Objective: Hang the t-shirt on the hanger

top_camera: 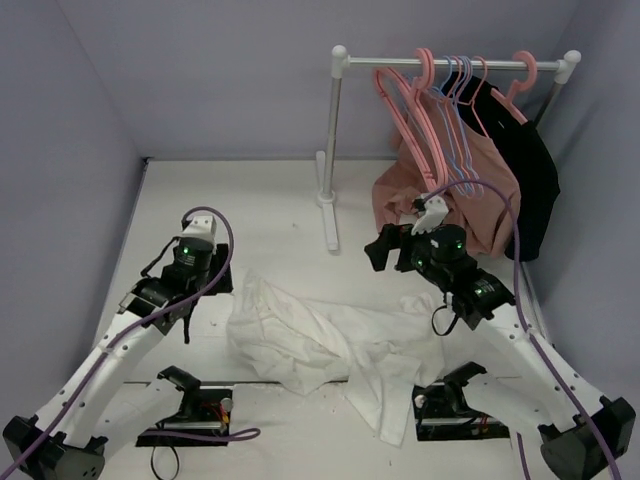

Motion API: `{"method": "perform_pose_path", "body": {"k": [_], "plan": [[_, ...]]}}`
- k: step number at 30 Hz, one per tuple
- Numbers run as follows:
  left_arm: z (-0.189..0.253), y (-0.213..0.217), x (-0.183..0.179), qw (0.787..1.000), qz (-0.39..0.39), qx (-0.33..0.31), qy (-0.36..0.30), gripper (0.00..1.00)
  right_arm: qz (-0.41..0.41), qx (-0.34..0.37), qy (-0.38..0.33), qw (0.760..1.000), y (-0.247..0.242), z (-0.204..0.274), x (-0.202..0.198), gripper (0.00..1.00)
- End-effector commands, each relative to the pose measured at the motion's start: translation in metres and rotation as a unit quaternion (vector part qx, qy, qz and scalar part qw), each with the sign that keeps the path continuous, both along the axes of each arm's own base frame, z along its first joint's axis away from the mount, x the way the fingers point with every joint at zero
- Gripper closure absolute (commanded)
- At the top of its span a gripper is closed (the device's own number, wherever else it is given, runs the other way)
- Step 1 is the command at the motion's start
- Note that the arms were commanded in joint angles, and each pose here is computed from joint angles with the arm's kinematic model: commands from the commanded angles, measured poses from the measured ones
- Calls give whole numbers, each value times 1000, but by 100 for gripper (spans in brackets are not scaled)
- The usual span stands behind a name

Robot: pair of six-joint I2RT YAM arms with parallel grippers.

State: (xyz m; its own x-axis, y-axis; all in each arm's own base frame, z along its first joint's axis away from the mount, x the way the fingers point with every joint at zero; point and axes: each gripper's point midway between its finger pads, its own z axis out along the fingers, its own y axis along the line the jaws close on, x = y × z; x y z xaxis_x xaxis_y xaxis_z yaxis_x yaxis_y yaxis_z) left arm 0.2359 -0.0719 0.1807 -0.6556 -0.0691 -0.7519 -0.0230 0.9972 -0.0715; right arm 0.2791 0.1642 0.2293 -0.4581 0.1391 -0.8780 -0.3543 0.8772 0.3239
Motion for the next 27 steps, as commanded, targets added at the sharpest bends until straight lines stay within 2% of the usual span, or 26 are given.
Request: {"method": "perform_pose_path", "body": {"k": [1,3,5,6,7,8,10,14,20,23,26,27], "plan": [[56,-59,23,988,-89,-109,-68,43,-85,-16,-1,996,-16,-21,14,2],[51,-94,22,979,-142,-138,-45,42,-124,-20,5,992,-30,-32,14,3],[43,-158,-1,961,-236,-140,-34,42,-176,-24,8,984,-51,-42,12,3],[37,-179,-2,958,-255,-130,-38,42,-206,-16,3,978,-63,-38,13,3],[40,-215,-21,942,-304,-133,-52,42,-226,-13,2,974,-72,-36,12,3],[27,-217,-16,947,-296,-117,-40,42,-238,-5,5,971,-76,-36,14,3],[6,-276,-46,928,-353,-119,-24,42,-292,-15,15,956,-107,-37,15,2],[-44,-325,-63,921,-376,-97,34,42,-333,-15,26,943,-143,-34,16,0],[-67,-347,-84,915,-387,-86,81,43,-324,-11,23,946,-146,-30,12,0],[-80,-346,-90,917,-374,-84,110,48,-322,-15,28,946,-146,-35,10,0],[-92,-340,-94,919,-366,-77,127,66,-319,-16,31,947,-145,-38,9,0],[-96,-337,-94,920,-362,-73,131,78,-319,-17,32,947,-145,-39,9,0]]}}
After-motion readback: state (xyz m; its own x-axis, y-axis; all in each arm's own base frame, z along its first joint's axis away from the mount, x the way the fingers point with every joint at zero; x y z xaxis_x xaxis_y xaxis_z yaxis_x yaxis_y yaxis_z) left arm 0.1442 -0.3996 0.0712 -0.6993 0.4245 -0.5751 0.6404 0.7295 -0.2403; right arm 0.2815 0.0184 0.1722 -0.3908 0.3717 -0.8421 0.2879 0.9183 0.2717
